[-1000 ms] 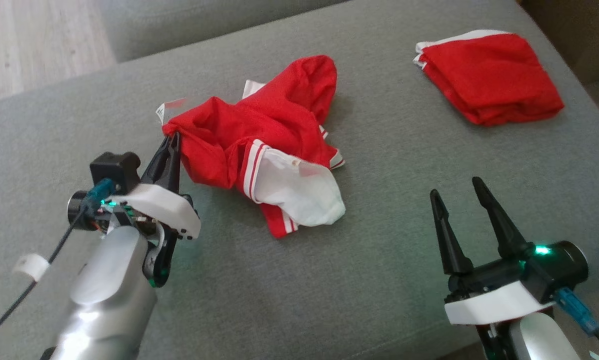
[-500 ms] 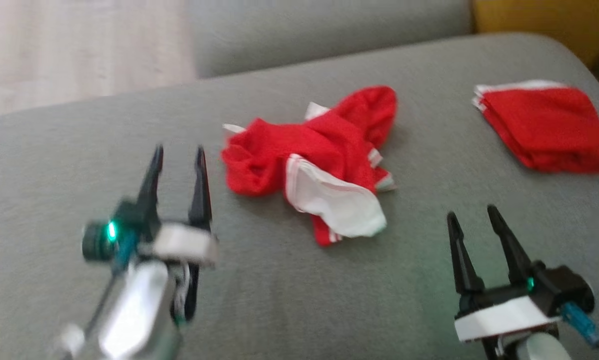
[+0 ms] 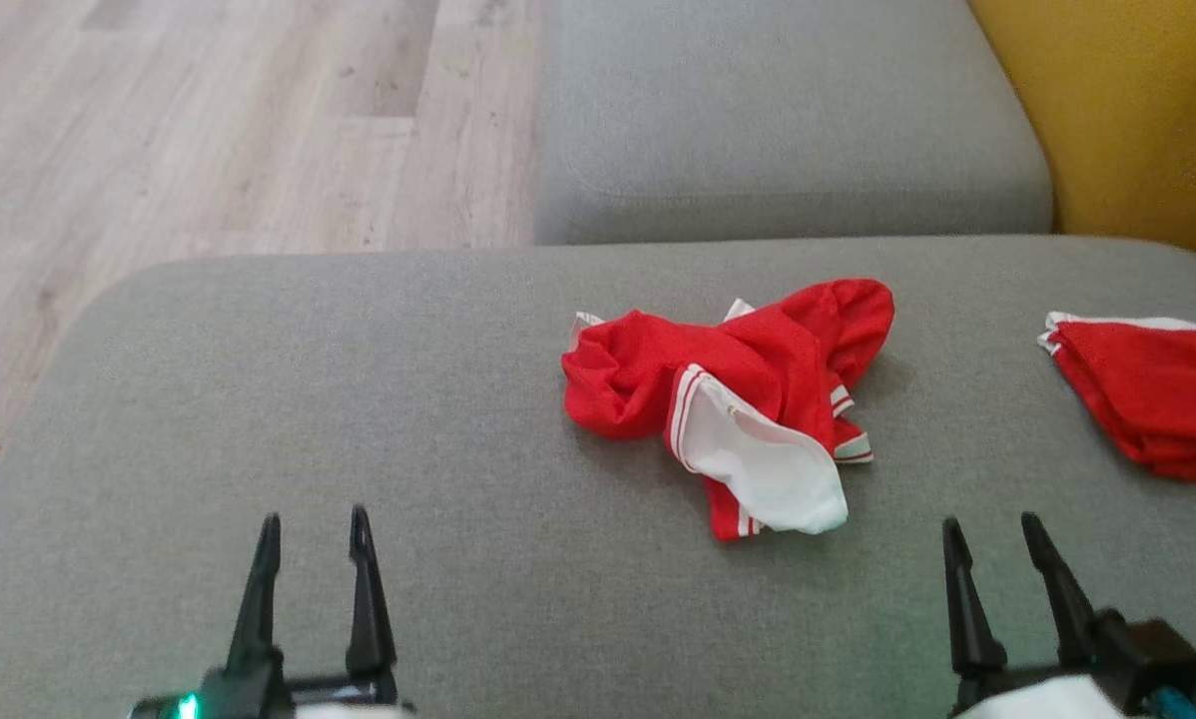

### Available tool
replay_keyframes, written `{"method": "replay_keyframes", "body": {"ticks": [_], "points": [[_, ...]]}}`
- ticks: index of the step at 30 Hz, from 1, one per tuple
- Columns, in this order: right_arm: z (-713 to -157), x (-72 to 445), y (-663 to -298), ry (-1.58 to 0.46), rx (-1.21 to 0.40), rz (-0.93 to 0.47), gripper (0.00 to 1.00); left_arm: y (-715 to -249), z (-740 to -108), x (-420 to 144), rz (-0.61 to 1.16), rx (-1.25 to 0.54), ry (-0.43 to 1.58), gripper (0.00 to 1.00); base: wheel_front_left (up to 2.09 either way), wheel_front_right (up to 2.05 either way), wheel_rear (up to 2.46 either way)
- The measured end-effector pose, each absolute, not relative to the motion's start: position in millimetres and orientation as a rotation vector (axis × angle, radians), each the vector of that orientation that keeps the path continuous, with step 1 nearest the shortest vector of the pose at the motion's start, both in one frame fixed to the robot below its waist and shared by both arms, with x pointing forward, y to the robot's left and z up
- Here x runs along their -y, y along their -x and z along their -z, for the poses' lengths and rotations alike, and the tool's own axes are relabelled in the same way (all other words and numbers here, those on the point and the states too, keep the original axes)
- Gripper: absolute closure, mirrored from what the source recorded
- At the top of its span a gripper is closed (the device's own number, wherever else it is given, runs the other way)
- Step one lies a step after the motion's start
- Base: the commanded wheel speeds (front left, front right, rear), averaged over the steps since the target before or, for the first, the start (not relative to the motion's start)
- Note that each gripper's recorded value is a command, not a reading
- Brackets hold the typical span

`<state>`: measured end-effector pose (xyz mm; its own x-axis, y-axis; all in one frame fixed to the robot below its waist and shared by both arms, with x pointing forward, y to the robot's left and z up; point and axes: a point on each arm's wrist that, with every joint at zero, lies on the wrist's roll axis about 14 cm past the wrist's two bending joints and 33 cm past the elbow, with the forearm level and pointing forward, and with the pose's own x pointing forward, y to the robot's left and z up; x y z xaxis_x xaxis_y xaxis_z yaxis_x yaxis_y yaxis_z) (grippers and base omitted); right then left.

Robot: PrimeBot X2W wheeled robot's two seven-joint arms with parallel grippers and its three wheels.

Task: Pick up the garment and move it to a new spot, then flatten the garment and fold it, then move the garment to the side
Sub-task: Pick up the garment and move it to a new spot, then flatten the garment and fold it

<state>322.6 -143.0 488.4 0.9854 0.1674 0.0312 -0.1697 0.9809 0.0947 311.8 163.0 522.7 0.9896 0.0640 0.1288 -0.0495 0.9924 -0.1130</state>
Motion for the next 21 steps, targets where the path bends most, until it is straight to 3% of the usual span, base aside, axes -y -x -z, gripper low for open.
{"method": "replay_keyframes", "body": {"ticks": [9,21], "points": [[-483.5,145.9,-306.8,-0.104,0.012,-0.161,0.00,-273.1,-503.2,-157.8,-0.059,0.084,0.061,0.00,0.00,0.00,0.00],[-484.9,147.7,-305.6,-0.119,0.017,-0.154,0.00,-271.0,-501.5,-156.0,-0.046,0.081,0.056,0.00,0.00,0.00,0.00]]}}
